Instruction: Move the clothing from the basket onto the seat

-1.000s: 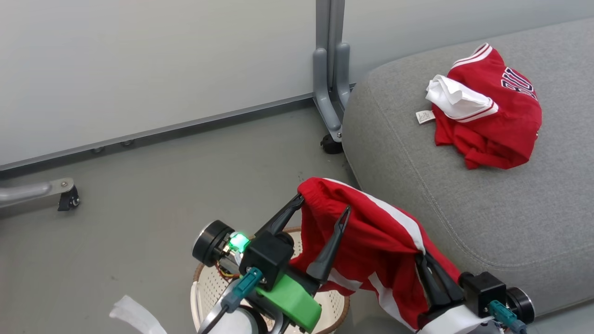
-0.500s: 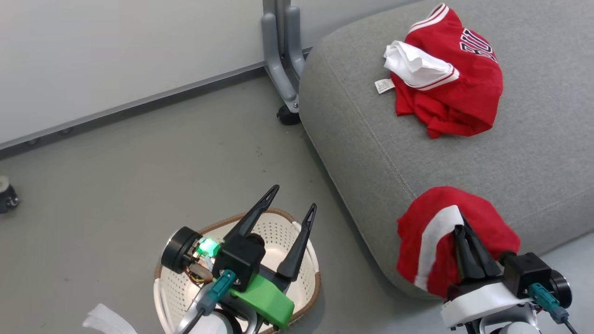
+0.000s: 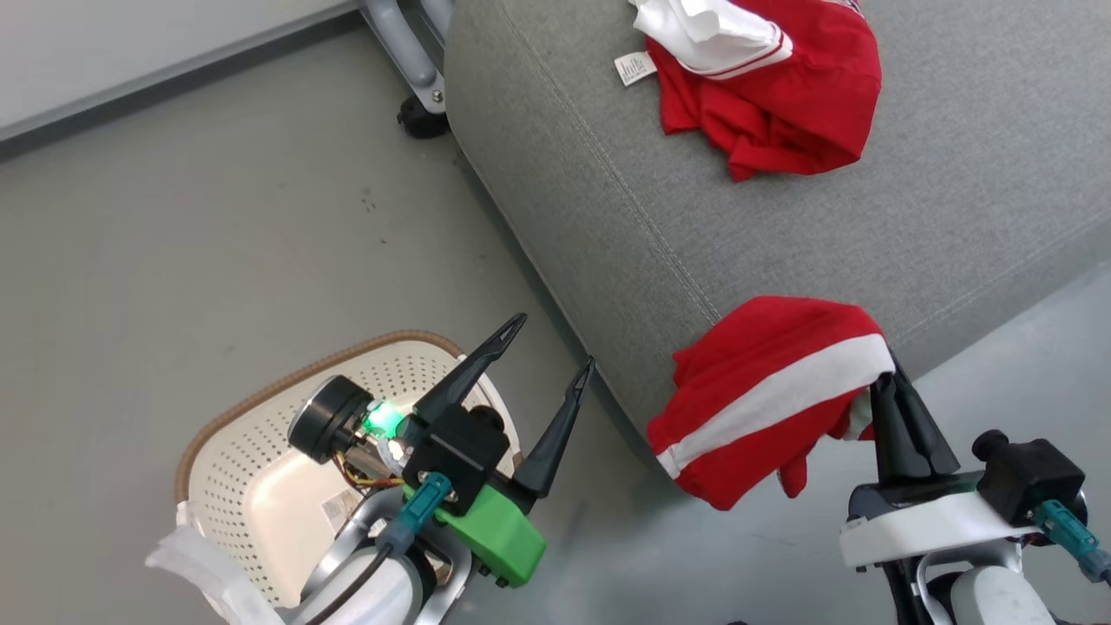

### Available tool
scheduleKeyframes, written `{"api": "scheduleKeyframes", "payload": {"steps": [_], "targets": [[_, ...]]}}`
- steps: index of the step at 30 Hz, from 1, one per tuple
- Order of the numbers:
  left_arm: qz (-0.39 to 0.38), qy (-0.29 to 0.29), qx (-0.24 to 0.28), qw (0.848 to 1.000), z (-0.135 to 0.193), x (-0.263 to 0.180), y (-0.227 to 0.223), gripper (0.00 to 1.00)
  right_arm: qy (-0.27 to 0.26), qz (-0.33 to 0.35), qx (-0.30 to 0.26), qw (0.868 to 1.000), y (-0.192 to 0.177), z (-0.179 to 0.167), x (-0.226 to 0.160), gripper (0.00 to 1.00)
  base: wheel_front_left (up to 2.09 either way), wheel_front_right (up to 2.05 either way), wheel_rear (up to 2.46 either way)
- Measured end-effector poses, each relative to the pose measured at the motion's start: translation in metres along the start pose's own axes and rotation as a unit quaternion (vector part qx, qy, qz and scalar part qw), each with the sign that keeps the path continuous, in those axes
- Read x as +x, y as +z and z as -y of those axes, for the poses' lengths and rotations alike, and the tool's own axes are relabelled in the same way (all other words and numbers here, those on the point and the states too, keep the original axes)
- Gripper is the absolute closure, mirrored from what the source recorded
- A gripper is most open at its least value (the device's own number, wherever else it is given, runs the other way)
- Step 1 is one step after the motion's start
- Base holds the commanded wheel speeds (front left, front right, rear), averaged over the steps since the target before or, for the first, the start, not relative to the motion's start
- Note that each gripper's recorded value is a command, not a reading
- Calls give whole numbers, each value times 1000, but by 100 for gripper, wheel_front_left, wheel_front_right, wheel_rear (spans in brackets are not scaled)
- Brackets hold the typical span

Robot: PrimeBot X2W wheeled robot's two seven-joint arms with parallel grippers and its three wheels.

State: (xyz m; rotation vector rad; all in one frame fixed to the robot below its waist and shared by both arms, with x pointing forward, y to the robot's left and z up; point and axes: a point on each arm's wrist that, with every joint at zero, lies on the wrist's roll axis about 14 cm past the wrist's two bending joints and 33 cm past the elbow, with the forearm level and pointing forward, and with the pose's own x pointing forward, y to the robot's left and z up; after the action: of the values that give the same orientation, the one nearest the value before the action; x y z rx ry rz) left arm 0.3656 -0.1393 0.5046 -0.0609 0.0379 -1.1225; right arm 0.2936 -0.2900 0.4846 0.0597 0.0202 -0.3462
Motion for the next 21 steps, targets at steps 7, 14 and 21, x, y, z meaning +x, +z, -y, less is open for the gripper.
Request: {"api": "scheduleKeyframes", "payload": {"steps": [7,14,21], "targets": [[-10,-44,-2,999,-7,20,-18,0,-26,90,-35,995,58,18,51,100,0,0,0],[-33,-51,-20,998,-29,27,-51,0,-49,240,-99,964,151,27,135,100,0,0,0],[-47,-34,-57,997,-50,20,-84,0,-52,291,-184,937,196,35,221,100,0,0,0]]}}
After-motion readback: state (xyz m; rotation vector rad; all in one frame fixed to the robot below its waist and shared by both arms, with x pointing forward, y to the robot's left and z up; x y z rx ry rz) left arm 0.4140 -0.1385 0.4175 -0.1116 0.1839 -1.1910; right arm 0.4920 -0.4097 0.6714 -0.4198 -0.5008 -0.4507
